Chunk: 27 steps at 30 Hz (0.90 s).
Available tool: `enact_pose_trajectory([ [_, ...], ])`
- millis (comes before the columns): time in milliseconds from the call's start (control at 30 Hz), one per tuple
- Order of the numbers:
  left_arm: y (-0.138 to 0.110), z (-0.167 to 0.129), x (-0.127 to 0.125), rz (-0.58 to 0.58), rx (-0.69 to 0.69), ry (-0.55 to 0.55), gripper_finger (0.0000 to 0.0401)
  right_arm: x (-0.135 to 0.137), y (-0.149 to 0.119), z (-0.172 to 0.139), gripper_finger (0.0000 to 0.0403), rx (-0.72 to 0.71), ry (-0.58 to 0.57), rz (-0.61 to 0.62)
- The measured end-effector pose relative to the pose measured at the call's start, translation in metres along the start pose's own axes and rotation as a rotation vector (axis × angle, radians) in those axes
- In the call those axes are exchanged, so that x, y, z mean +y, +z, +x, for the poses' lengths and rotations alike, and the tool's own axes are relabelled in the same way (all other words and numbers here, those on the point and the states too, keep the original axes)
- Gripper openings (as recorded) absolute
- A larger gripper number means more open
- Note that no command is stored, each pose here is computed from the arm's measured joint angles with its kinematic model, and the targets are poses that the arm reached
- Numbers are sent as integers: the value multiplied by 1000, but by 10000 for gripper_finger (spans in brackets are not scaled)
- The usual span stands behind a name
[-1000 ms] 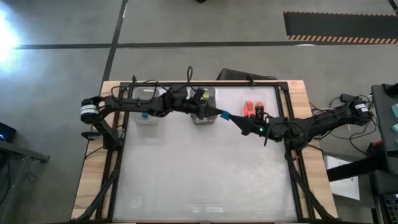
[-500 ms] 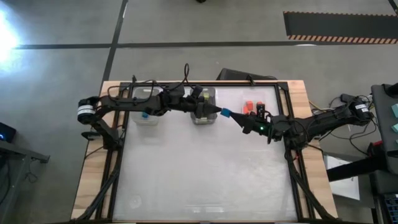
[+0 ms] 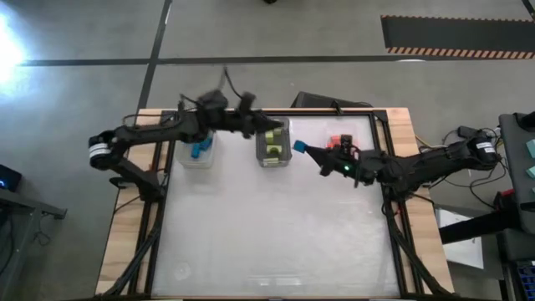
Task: Sort & place blocks by color
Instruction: Put the blue block into the white bin
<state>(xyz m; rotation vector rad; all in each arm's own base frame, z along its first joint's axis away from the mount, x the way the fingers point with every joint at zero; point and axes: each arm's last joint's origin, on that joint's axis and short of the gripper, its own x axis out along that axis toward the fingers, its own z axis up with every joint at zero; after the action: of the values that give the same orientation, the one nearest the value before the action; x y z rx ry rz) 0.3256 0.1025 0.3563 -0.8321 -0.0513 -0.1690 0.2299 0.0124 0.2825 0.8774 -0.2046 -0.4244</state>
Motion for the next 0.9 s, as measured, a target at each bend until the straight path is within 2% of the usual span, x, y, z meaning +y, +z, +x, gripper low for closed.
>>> enact_pose_trajectory([
  [133, 27, -29, -22, 62, -92, -35, 0, 1, 9, 31, 8, 41, 16, -84],
  [367, 61, -82, -58, 185, -258, -62, 0, 2, 18, 112, 8, 130, 27, -243],
  [567, 69, -107, -81, 275, -327, -84, 0, -3, 13, 185, 8, 195, 16, -389],
  [733, 70, -115, -89, 293, -348, -95, 0, -10, 0, 240, 8, 227, -17, -500],
  [900, 70, -117, -93, 296, -353, -102, 0, -19, -19, 287, 8, 252, -41, -534],
])
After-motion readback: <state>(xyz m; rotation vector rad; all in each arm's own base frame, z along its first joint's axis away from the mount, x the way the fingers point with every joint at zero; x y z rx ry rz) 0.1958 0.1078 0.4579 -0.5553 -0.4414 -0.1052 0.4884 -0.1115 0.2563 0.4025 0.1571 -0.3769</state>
